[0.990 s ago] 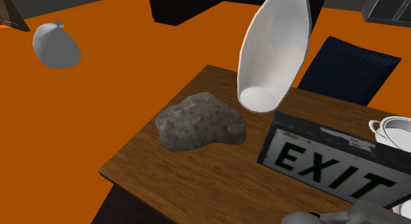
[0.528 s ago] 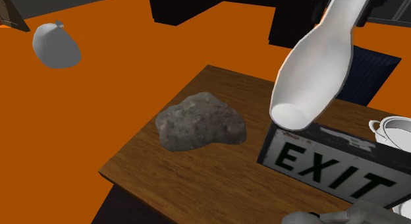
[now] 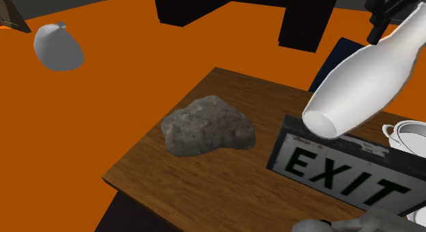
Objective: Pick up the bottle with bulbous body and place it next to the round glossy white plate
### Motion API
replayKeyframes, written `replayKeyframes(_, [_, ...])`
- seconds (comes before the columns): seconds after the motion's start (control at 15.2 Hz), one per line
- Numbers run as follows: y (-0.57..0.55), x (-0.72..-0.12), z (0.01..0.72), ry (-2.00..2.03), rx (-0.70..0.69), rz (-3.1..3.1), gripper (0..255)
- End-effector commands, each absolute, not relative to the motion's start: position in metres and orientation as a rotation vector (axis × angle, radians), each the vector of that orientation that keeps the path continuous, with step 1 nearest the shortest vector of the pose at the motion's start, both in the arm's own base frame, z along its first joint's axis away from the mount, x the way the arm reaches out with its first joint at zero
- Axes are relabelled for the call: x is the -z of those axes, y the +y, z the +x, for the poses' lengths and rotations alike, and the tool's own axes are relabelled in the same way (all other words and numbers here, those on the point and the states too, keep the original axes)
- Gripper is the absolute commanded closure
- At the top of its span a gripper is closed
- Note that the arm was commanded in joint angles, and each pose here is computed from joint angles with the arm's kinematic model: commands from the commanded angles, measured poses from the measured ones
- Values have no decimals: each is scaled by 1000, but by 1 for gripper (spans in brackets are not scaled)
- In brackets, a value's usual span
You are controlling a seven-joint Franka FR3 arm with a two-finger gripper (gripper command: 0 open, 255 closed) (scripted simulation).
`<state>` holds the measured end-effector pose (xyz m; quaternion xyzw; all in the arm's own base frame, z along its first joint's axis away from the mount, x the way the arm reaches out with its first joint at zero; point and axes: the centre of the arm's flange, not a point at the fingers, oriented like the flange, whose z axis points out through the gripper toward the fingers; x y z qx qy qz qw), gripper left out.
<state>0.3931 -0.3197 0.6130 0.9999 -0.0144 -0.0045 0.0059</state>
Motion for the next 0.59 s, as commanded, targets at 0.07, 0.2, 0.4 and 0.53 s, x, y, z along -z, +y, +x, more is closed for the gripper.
replayKeyframes(0.07, [-356, -585, 398, -48, 52, 3136, 255])
replayKeyframes(0.2, [-380, -573, 401, -48, 52, 3136, 255])
replayKeyframes(0.4, [-415, -555, 405, -48, 52, 3136, 255])
replayKeyframes(0.53, [-438, -543, 408, -48, 52, 3136, 255])
